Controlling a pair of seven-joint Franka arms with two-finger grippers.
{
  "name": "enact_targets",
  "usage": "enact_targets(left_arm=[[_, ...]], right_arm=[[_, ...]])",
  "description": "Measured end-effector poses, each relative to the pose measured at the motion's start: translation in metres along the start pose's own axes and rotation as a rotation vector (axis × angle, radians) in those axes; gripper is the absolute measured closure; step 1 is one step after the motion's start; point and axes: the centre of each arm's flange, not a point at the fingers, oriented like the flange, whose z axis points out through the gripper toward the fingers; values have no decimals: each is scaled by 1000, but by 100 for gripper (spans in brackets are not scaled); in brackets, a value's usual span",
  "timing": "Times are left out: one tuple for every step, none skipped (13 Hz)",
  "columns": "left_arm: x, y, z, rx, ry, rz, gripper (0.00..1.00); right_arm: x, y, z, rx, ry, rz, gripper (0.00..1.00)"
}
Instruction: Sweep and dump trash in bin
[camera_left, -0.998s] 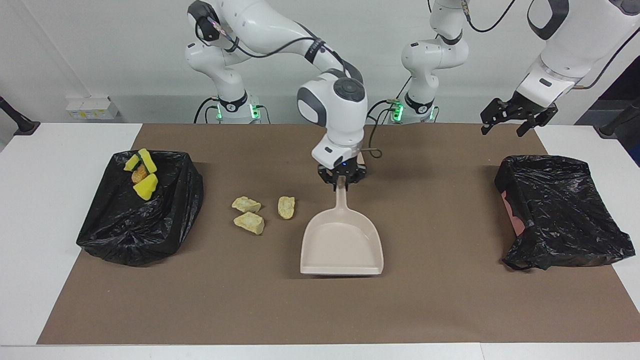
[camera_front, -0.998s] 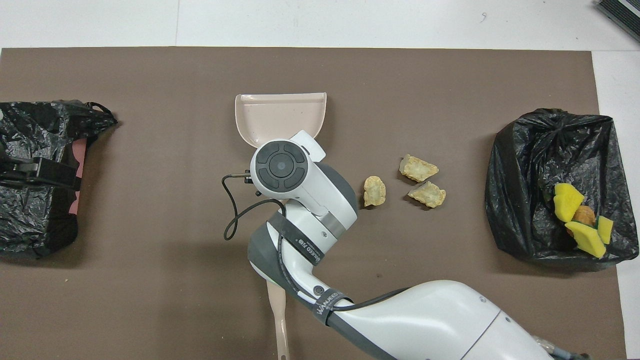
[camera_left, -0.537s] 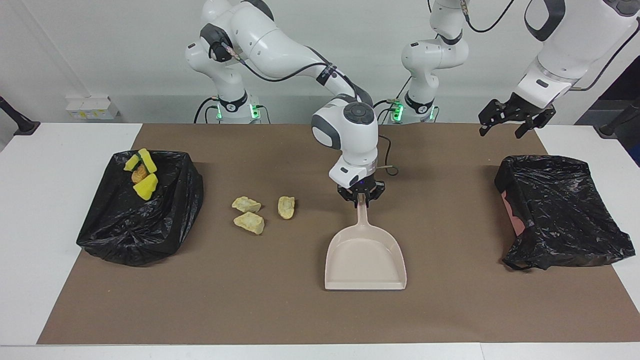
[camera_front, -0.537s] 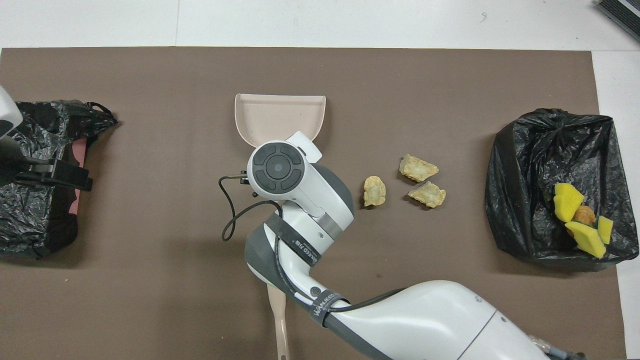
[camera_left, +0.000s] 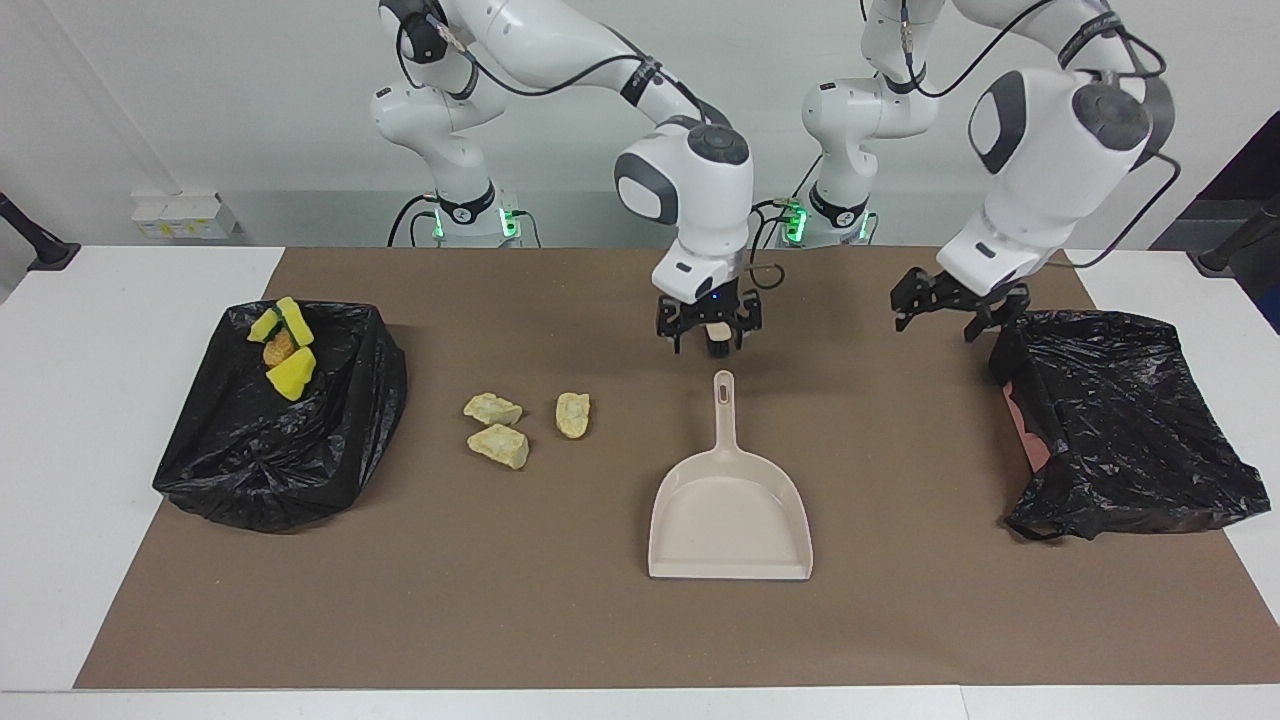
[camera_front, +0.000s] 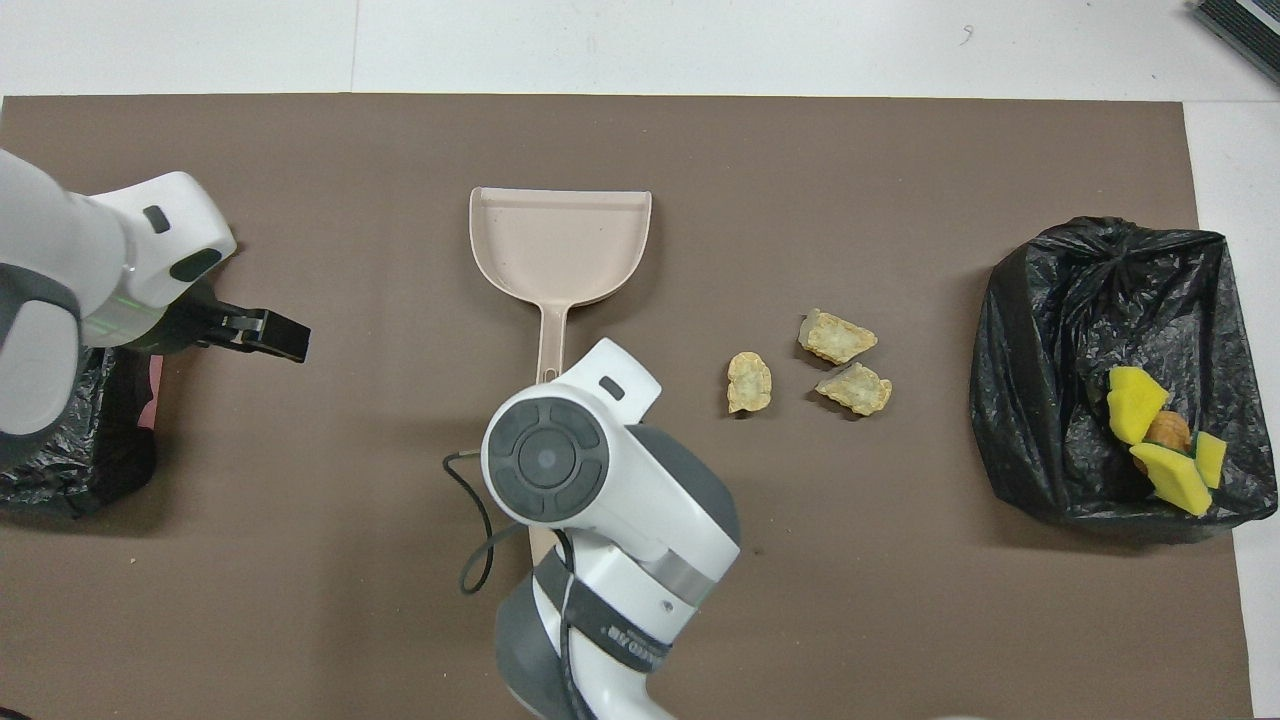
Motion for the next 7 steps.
enact_targets(left_arm=[[10, 9, 16, -3, 1, 18, 0], [20, 18, 33, -6, -1, 33, 0], [28, 26, 49, -10, -1, 36, 0], [36, 36, 65, -14, 2, 31, 0], [42, 53, 78, -16, 5, 30, 0], [46, 74, 89, -17, 7, 32, 0], [49, 95, 99, -18, 12, 32, 0]], right_arm=[[-26, -5, -1, 2, -34, -13, 0], [-52, -9, 1, -7, -54, -36, 0], [-75, -12, 4, -17, -75, -55, 0], [-99, -14, 8, -20, -101, -67, 0], [-121, -16, 12, -21, -121, -80, 0], [-142, -19, 18, -23, -132, -100, 0], [-158, -20, 26, -23, -132, -115, 0]])
